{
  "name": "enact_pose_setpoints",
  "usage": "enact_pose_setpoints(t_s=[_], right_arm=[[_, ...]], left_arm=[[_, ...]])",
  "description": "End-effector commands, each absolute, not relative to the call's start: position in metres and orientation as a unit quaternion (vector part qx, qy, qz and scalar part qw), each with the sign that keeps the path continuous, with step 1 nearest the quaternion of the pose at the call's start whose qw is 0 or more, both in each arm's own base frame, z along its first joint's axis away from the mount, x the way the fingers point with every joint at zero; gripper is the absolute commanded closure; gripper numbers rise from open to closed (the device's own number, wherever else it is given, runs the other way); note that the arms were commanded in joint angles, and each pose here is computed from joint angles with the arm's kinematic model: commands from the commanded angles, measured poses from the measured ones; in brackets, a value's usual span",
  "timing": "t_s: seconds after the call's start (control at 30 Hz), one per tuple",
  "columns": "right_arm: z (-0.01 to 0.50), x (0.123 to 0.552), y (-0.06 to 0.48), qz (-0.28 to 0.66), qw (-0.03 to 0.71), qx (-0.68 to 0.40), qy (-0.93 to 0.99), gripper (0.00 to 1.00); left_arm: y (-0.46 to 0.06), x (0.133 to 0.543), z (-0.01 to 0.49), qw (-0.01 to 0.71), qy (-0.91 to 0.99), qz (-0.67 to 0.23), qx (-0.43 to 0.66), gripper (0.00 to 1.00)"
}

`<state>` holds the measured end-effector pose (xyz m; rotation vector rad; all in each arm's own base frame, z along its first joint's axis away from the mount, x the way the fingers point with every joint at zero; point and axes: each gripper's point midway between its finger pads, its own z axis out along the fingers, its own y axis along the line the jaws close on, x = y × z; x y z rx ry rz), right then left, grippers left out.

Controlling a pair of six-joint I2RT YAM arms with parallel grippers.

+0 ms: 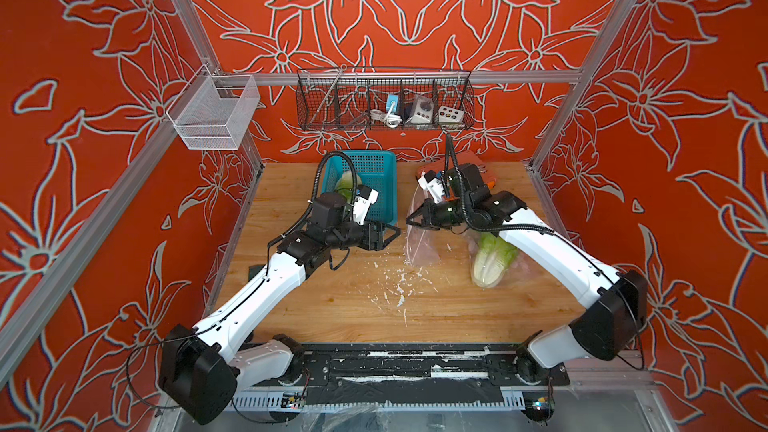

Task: Put the chinese cabbages into a zipper bag and zip it
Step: Adjust the zipper food storage bag at the center of the board.

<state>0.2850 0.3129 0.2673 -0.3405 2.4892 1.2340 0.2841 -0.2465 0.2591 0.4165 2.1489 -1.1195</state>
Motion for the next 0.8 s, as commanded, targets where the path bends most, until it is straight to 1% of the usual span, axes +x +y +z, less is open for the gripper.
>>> enact_pose_setpoints(t_s=[0.0,0.13,0.17,0.2,0.23,0.27,0.3,0.37,0.4,0.43,0.53,0.63,0.7,0.77], right_arm=[[0.289,0.287,0.324,0.46,0.186,-0.121,0.86,1.0],[0.287,0.285,0.326,0.459,0.179,-0.117,0.862,1.0],[0.285,0.285,0.326,0.458,0.177,-0.116,0.863,1.0],[0.284,0.285,0.326,0.456,0.177,-0.115,0.865,1.0],[0.284,0.284,0.325,0.454,0.177,-0.116,0.866,1.0],[0.284,0.283,0.323,0.449,0.179,-0.119,0.868,1.0],[0.285,0.283,0.319,0.44,0.182,-0.122,0.871,0.96],[0.289,0.283,0.306,0.411,0.198,-0.126,0.881,0.81],[0.292,0.282,0.299,0.398,0.206,-0.127,0.885,0.75],[0.297,0.281,0.291,0.383,0.216,-0.129,0.889,0.69],[0.309,0.277,0.266,0.33,0.246,-0.135,0.901,0.58],[0.306,0.278,0.234,0.257,0.271,-0.113,0.921,0.48],[0.3,0.279,0.219,0.219,0.273,-0.096,0.932,0.45],[0.297,0.281,0.218,0.217,0.274,-0.083,0.933,0.44]], left_arm=[[-0.259,0.284,0.255,0.325,0.827,-0.424,0.175,0.28],[-0.277,0.283,0.25,0.32,0.824,-0.427,0.189,0.3],[-0.28,0.285,0.249,0.32,0.824,-0.429,0.189,0.32],[-0.281,0.287,0.249,0.322,0.823,-0.43,0.187,0.36],[-0.282,0.29,0.248,0.324,0.824,-0.428,0.184,0.44],[-0.28,0.293,0.247,0.327,0.827,-0.421,0.178,0.55],[-0.278,0.296,0.246,0.331,0.83,-0.414,0.174,0.65],[-0.276,0.301,0.247,0.339,0.832,-0.409,0.161,0.84],[-0.276,0.302,0.248,0.34,0.832,-0.411,0.153,0.9],[-0.277,0.303,0.249,0.338,0.83,-0.42,0.144,0.93],[-0.279,0.306,0.249,0.334,0.826,-0.438,0.115,0.97],[-0.282,0.307,0.252,0.336,0.819,-0.455,0.097,0.99],[-0.287,0.306,0.258,0.34,0.812,-0.464,0.096,0.99],[-0.293,0.304,0.264,0.342,0.808,-0.469,0.099,0.99]])
